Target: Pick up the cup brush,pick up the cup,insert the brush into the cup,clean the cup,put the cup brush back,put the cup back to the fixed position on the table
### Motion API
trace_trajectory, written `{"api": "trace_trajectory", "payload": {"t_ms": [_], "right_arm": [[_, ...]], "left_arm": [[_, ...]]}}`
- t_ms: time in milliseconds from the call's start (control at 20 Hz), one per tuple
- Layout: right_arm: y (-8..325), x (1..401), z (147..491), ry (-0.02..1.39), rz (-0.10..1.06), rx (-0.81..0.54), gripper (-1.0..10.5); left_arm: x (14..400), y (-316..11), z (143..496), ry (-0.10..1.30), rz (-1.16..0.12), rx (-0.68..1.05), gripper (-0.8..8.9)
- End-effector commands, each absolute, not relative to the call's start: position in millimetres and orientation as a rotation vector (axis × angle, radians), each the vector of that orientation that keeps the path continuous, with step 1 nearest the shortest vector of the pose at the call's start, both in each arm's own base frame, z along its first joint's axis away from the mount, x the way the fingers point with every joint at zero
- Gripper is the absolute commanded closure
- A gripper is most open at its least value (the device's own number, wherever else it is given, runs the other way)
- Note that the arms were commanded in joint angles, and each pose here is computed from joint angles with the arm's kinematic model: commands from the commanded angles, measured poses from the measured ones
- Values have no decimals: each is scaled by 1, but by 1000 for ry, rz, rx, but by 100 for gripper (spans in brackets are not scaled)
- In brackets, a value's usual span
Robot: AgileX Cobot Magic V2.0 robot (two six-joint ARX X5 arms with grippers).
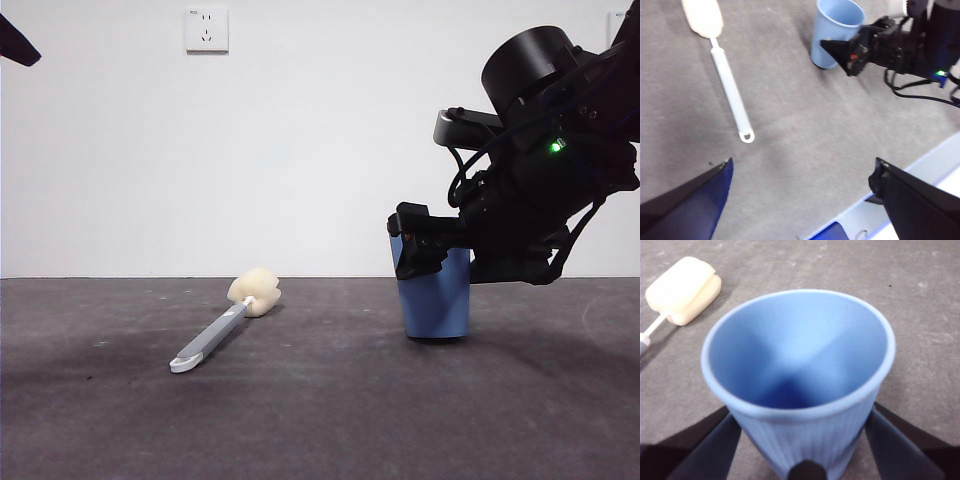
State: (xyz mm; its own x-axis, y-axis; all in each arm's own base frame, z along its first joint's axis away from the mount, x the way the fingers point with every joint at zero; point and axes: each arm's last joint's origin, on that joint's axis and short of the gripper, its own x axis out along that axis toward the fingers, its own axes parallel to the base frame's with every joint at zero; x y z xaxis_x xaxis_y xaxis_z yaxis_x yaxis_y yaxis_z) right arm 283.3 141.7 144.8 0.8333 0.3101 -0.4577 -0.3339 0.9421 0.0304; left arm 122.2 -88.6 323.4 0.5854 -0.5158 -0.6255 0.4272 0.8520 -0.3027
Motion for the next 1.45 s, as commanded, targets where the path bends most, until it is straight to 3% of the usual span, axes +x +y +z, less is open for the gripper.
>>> {"api": "trace_trajectory", "payload": {"t_ms": [50, 150, 300, 500, 800, 1050, 1300, 1350, 1400, 1450], "right_arm": [[142, 275, 129, 583, 347, -96, 960], [142, 270, 123, 656, 347, -121, 862], [144, 266, 120, 699, 353, -137, 607], [144, 266, 125, 683, 351, -124, 431], [139, 258, 163, 585, 361, -93, 431], [123, 216, 207, 680, 355, -40, 434], [104, 153, 256, 780, 545, 126, 447], [99, 142, 264, 809, 582, 139, 451], [95, 132, 271, 842, 625, 147, 525], [92, 125, 276, 863, 656, 153, 670]], "left_arm": [[122, -88, 320, 770, -548, -103, 344], [122, -88, 320, 770, -548, -103, 344], [122, -88, 320, 770, -548, -103, 344], [122, -88, 320, 770, -548, -103, 344], [122, -88, 320, 770, -548, -103, 344], [122, -88, 319, 783, -546, -97, 345], [120, -87, 317, 791, -566, -39, 363], [120, -87, 317, 800, -569, -27, 431], [119, -86, 315, 814, -571, -17, 541], [118, -85, 314, 828, -567, -12, 653]]}}
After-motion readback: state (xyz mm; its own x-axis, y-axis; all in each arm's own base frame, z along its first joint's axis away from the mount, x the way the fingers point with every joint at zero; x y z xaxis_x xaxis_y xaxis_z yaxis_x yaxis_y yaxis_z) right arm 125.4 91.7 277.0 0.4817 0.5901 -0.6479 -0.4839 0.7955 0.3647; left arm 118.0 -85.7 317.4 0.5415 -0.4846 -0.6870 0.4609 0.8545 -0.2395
